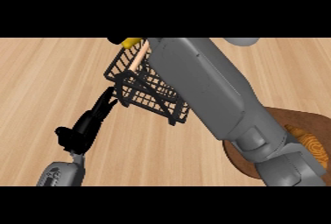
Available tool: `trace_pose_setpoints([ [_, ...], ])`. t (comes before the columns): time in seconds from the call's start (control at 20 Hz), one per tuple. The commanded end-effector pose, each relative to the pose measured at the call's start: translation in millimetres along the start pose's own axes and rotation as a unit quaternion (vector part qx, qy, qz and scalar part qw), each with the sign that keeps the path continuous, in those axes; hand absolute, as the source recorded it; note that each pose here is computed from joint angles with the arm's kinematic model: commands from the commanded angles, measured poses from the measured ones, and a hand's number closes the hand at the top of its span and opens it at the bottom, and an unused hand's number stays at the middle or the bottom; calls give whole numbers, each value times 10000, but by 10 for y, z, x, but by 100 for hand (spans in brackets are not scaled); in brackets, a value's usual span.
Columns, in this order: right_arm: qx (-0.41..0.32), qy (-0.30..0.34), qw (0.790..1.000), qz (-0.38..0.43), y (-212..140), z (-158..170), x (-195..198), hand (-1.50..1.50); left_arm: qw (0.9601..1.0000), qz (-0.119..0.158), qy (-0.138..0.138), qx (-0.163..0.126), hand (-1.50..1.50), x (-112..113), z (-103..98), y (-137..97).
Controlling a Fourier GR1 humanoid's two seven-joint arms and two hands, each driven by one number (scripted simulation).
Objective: Pick the lemon from the cutting board and place it in the tiered basket
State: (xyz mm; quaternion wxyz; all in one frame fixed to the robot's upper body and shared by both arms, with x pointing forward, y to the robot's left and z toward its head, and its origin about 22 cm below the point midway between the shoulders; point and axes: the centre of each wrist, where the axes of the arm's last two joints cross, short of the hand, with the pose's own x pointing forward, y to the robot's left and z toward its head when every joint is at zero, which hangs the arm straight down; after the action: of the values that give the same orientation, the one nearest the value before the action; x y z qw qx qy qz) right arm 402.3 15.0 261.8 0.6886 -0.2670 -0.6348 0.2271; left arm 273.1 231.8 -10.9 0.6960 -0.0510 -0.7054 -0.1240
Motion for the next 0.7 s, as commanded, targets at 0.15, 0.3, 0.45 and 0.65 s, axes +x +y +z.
trace_pose_setpoints([
  [0.15, 565, 1317, 9815, -1266, 31, -68, -91, 150, 9998, 63, 168, -31, 0, -32, -17, -91],
  [0.3, 838, 1333, 9733, -1668, -53, -77, 32, -150, 9999, 49, 112, -19, 0, 4, -15, -126],
  [0.45, 704, 1247, 9689, -2017, 16, -16, 33, -150, 9998, -65, 178, 15, 0, -78, 8, -42],
  [0.65, -123, 938, 9712, -2187, -12, 15, 103, -150, 9996, 14, 174, 213, 0, -105, 63, -110],
])
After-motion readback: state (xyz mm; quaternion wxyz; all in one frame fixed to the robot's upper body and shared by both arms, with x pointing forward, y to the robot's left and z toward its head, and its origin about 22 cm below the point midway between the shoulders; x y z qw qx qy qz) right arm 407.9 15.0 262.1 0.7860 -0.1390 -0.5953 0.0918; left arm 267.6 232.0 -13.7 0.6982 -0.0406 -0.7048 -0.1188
